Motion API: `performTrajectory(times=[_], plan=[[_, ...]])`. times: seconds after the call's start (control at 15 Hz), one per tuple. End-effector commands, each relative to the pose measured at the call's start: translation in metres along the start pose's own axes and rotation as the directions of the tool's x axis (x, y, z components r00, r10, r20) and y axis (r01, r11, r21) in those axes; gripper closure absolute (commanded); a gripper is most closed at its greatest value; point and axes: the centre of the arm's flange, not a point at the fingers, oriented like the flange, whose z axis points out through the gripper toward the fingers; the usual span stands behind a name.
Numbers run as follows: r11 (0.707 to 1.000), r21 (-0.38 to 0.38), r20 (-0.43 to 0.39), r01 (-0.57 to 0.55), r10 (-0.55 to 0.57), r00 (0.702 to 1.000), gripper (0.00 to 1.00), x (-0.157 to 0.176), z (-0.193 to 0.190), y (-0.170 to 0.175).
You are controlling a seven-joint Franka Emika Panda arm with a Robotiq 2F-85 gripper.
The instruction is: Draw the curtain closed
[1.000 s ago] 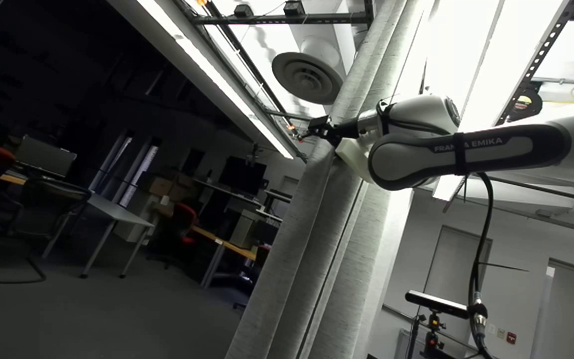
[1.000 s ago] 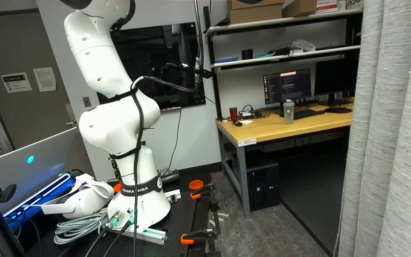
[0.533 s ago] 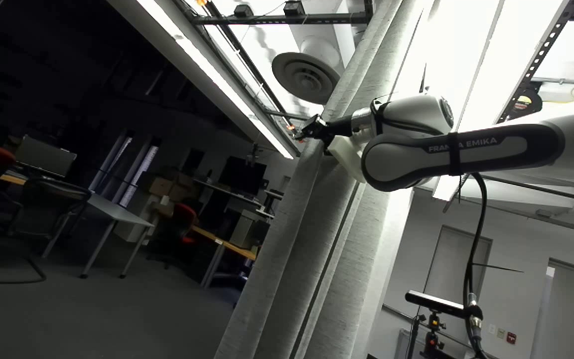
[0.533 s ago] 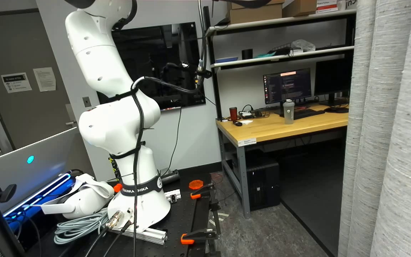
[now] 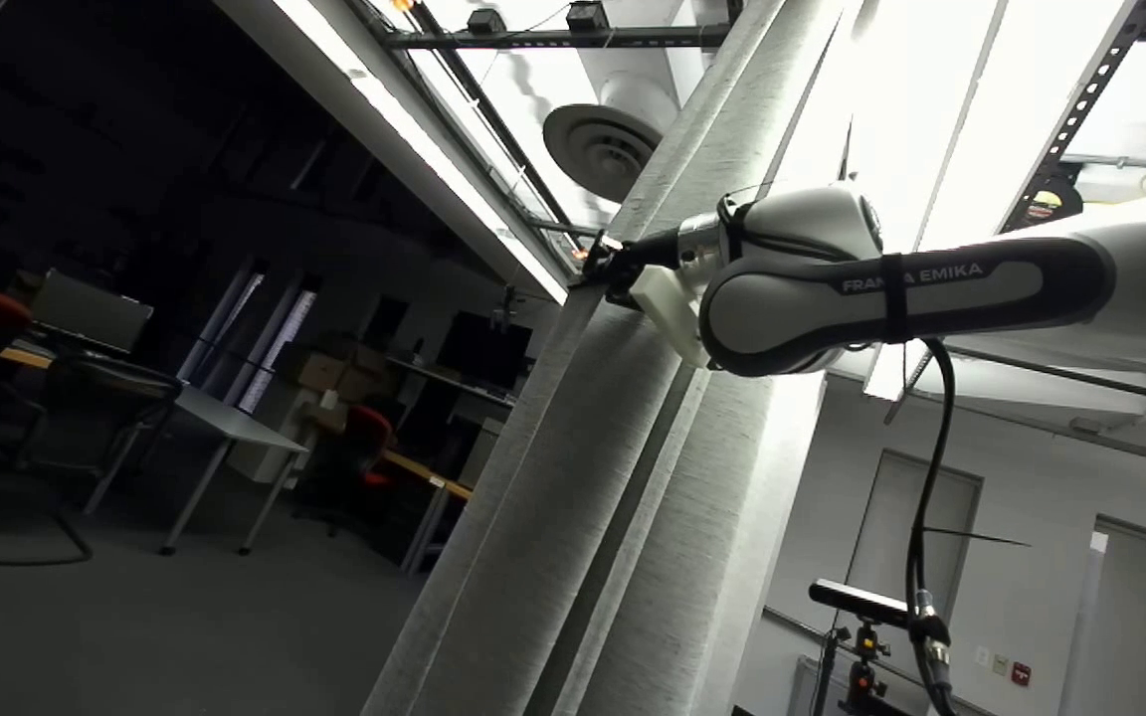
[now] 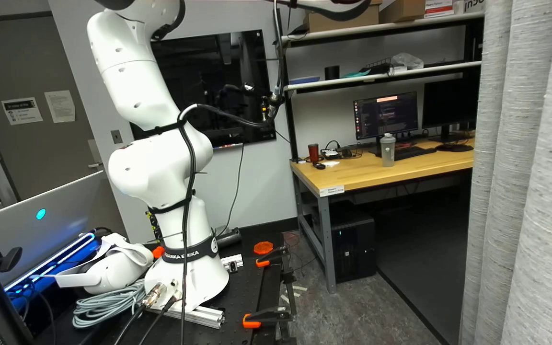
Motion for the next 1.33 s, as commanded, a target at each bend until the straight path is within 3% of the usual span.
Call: performTrajectory(times=[0.0,0.47,0.87,1.27], plan=[[1.0,0.021,0.044,-0.008,0.007,0.999,1.0,0.008,-0.003,0.002],[0.996,0.09,0.16,-0.024,0.009,0.987,1.0,0.009,-0.009,-0.01],[0.964,0.263,0.266,-0.029,-0.044,0.963,1.0,0.015,-0.017,-0.017],[0.922,0.388,0.392,-0.002,-0.163,0.905,1.0,0.025,-0.026,-0.001]])
